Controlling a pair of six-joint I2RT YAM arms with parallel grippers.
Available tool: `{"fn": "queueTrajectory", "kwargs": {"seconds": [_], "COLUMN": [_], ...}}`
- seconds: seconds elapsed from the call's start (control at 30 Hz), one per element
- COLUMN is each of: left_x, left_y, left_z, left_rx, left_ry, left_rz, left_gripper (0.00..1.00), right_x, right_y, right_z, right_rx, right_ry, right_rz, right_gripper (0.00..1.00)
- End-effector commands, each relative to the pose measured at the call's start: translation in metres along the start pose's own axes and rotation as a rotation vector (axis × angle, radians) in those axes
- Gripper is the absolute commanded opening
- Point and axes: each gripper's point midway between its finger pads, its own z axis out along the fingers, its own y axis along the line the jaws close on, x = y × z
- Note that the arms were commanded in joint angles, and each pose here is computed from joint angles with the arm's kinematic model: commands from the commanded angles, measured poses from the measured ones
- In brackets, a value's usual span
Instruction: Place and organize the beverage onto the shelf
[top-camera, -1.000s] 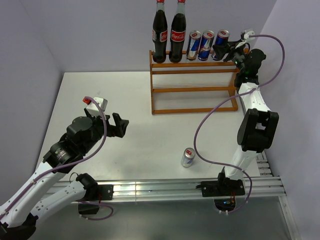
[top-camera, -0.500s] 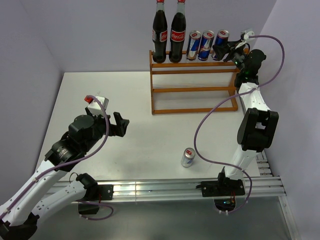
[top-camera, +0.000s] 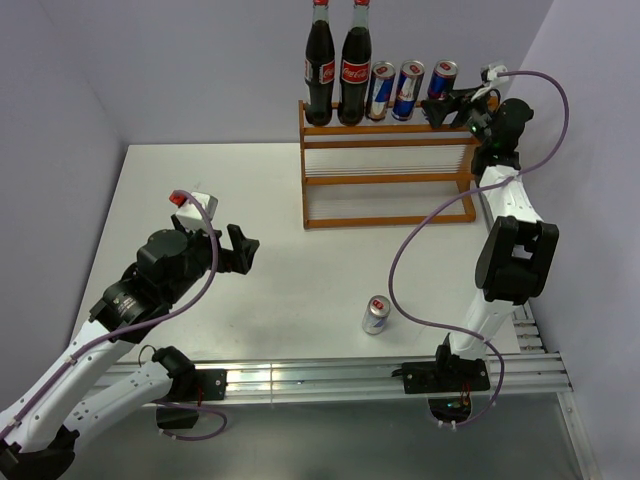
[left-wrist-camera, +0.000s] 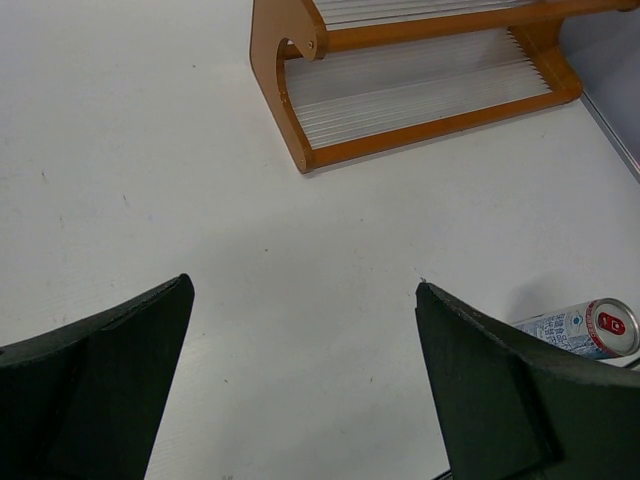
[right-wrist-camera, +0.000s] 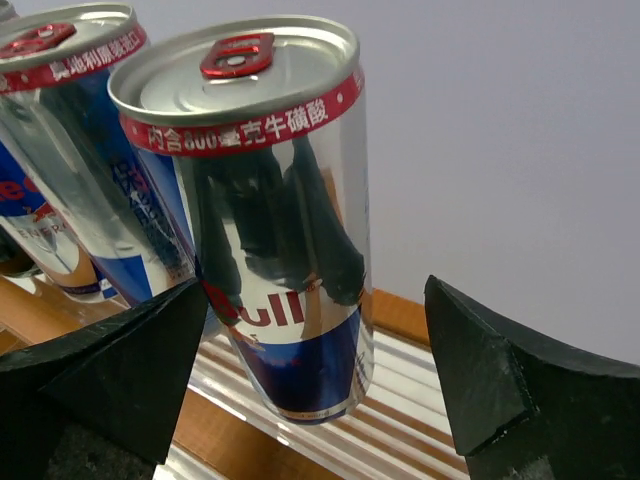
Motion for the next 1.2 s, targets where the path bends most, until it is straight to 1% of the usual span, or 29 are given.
{"fn": "queueTrajectory", "kwargs": {"seconds": [0.0,0.07,0.23,0.43,0.53,0.63,0.67,0.7,0.77,0.8,0.87,0.9,0.93,1.0,1.03,1.07,1.1,1.13,1.17], "left_x": [-0.008,-0.007,-0.007,-0.009,-0.010,-0.014,-0.012,-0.021,-0.019,-0.025,-0.024,-0.028,-0.026,-0.029,-0.022,-0.015,-0.019,-0.010,-0.003], "left_y": [-0.003,-0.003,-0.004,-0.003,0.000,0.004,0.004,0.001,-0.003,-0.007,-0.019,-0.025,-0.028,-0.048,-0.055,-0.069,-0.082,-0.090,-0.105], "left_z": [0.001,0.001,0.002,0.003,0.006,0.012,0.018,0.018,0.025,0.026,0.035,0.037,0.043,0.045,0.053,0.051,0.051,0.059,0.058], "left_rx": [0.023,0.022,0.023,0.016,-0.008,-0.058,-0.070,-0.070,-0.074,-0.066,-0.029,-0.016,-0.019,-0.005,-0.018,-0.019,-0.003,-0.013,0.007], "left_ry": [-0.029,-0.026,-0.023,-0.023,-0.010,0.014,0.034,0.024,0.055,0.048,0.075,0.071,0.085,0.086,0.112,0.127,0.126,0.156,0.174], "left_rz": [0.010,0.009,0.006,0.007,0.003,-0.019,-0.026,-0.056,-0.080,-0.115,-0.145,-0.173,-0.179,-0.181,-0.167,-0.136,-0.136,-0.119,-0.100], "left_gripper": [1.00,1.00,1.00,0.99,0.99,1.00,1.00,1.00,1.00,0.99,0.99,1.00,1.00,1.00,1.00,0.99,1.00,0.99,1.00], "right_x": [-0.009,-0.007,-0.018,-0.031,-0.041,-0.047,-0.048,-0.061,-0.058,-0.059,-0.059,-0.060,-0.054,-0.050,-0.041,-0.035,-0.034,-0.017,-0.011], "right_y": [0.008,0.007,0.008,0.008,0.006,0.003,0.003,0.000,0.004,0.007,0.018,0.031,0.032,0.047,0.057,0.068,0.082,0.099,0.106], "right_z": [-0.007,-0.010,-0.020,-0.036,-0.046,-0.062,-0.066,-0.079,-0.088,-0.097,-0.104,-0.111,-0.121,-0.143,-0.149,-0.155,-0.167,-0.169,-0.176], "right_rx": [-0.018,-0.009,0.018,0.090,0.160,0.267,0.306,0.395,0.460,0.532,0.559,0.576,0.634,0.697,0.728,0.738,0.744,0.726,0.733], "right_ry": [0.004,0.005,-0.011,-0.030,-0.023,0.002,0.002,-0.016,0.010,0.027,0.049,0.066,0.088,0.132,0.157,0.178,0.191,0.235,0.253], "right_rz": [-0.010,-0.006,-0.020,-0.016,0.005,0.034,0.031,0.012,0.015,0.042,0.070,0.102,0.115,0.146,0.150,0.162,0.192,0.188,0.190], "right_gripper": [0.96,0.96,0.97,0.98,0.98,1.00,1.00,1.00,1.00,1.00,1.00,1.00,1.00,1.00,1.00,1.00,1.00,1.00,1.00]}}
